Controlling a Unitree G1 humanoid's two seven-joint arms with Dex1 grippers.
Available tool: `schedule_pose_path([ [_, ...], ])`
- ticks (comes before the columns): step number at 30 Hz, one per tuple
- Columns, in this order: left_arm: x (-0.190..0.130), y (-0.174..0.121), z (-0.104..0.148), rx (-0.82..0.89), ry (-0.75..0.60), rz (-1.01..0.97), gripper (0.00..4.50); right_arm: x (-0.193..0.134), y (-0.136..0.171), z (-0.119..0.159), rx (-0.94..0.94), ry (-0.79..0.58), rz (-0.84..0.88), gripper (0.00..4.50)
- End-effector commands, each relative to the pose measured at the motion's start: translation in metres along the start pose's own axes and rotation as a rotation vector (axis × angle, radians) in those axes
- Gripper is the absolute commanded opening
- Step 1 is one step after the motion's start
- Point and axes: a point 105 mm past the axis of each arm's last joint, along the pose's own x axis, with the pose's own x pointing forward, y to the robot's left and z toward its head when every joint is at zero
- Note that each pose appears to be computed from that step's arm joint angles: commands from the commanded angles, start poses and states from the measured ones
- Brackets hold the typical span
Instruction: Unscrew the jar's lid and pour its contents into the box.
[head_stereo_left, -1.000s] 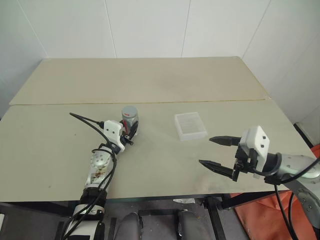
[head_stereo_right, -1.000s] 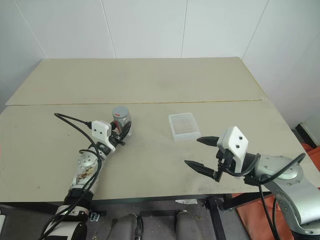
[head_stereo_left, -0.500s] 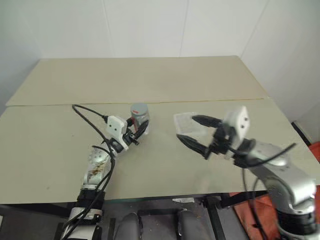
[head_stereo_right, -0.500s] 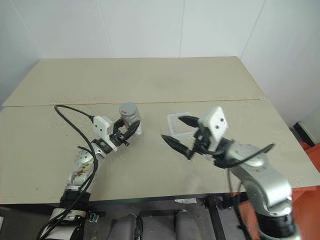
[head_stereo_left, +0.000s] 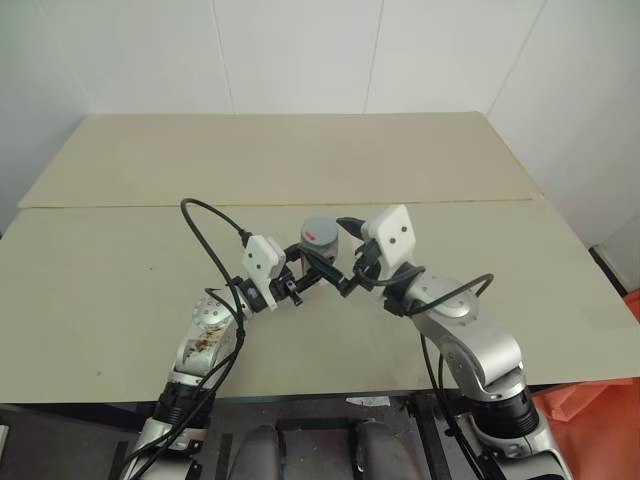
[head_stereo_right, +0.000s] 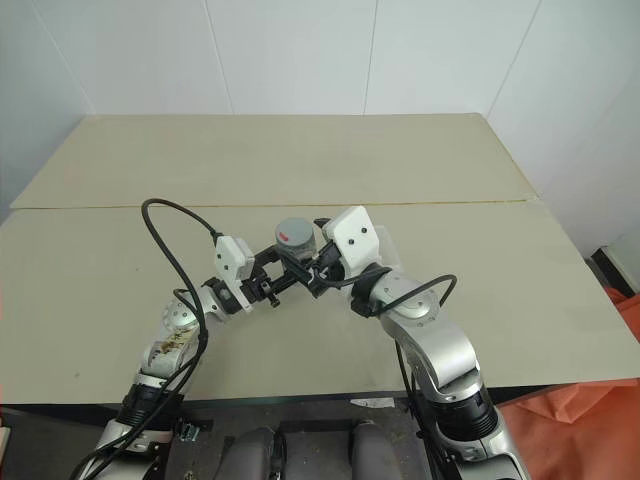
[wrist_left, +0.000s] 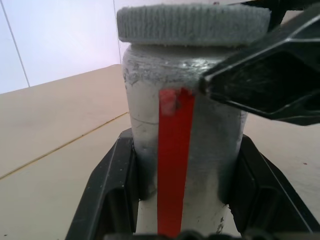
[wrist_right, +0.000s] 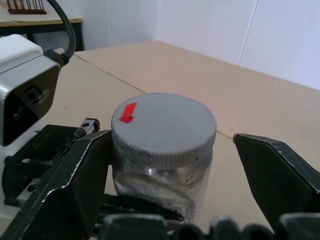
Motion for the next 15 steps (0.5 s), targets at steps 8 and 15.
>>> schedule_pose_path([
  [8,-0.0006,-0.0055,0.0106,-0.008,-0.051,0.001,1.94,0.0015,-0.0039,0.0197,-0.028,-0.087,-0.017,4.50],
  [15,-0.0003,-0.0072,0.0105,0.000,-0.053,-0.001,1.94,0.0011,0.0001,0.0160,-0.029,-0.076,0.012,4.50],
])
